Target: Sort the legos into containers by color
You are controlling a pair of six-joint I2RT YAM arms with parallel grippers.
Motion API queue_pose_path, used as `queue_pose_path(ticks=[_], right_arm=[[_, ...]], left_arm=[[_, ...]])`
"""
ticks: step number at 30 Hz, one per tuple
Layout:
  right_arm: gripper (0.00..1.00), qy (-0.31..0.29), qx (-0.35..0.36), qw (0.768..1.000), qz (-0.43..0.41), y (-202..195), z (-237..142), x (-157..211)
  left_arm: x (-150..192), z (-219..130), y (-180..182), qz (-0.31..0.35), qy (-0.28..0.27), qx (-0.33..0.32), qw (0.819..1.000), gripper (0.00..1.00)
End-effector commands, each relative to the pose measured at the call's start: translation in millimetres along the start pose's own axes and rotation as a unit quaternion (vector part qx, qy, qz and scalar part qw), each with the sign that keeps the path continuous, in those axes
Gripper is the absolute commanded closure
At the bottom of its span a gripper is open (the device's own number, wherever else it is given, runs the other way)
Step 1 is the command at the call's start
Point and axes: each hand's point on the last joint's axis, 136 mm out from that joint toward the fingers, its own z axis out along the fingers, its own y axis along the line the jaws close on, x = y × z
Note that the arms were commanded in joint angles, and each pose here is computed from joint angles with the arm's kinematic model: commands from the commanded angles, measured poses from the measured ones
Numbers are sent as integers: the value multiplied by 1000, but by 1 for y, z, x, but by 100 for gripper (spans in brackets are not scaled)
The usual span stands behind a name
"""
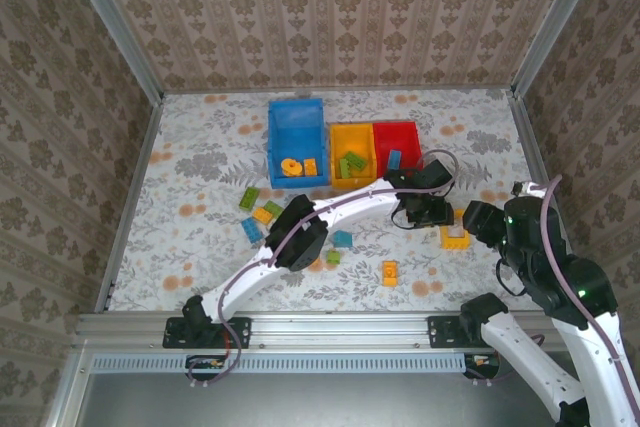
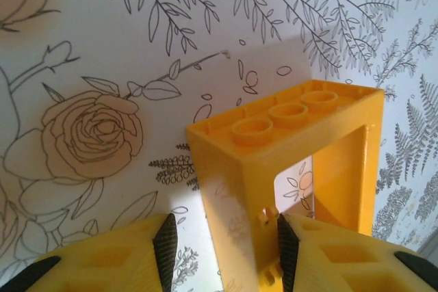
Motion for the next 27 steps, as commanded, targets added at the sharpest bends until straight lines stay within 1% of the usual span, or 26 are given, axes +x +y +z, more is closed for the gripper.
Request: queue_pose_path(ticks=[1,3,5,8,12,14,17,20,23,24,27], right_arm=[[32,12,14,1000,4,-8,1,8],[32,12,15,1000,4,-8,1,9],[32,12,14,1000,4,-8,2,9],[32,14,15,1000,4,-8,3,10],[32,17,13,1000,2,-6,6,10],[32,17,12,1000,-2,-5,7,10],[32,19,10,1000,-11,-2,8,8],[32,20,1,1000,-20,5,10,5],[32,25,-22,999,-30,17,15,3],[32,31,-36,998,-34,24,18,4],[34,57,-78,994,-41,48,30,9]], left_arm=[[6,5,6,-9,9,-20,1000,57],[8,6,9,-8,13,-26,1000,60],[9,6,13,-10,16,-35,999,67],[10,1,17,-4,17,-46,999,73],[2,-20,14,31,-12,-60,998,82],[-5,-40,9,49,-35,-61,996,89],[-15,-71,5,74,-66,-67,993,97],[-24,-107,11,87,-92,-87,988,100],[-32,-147,34,68,-111,-112,985,100],[-36,-166,44,58,-120,-121,984,100],[-45,-220,89,27,-140,-166,976,100]])
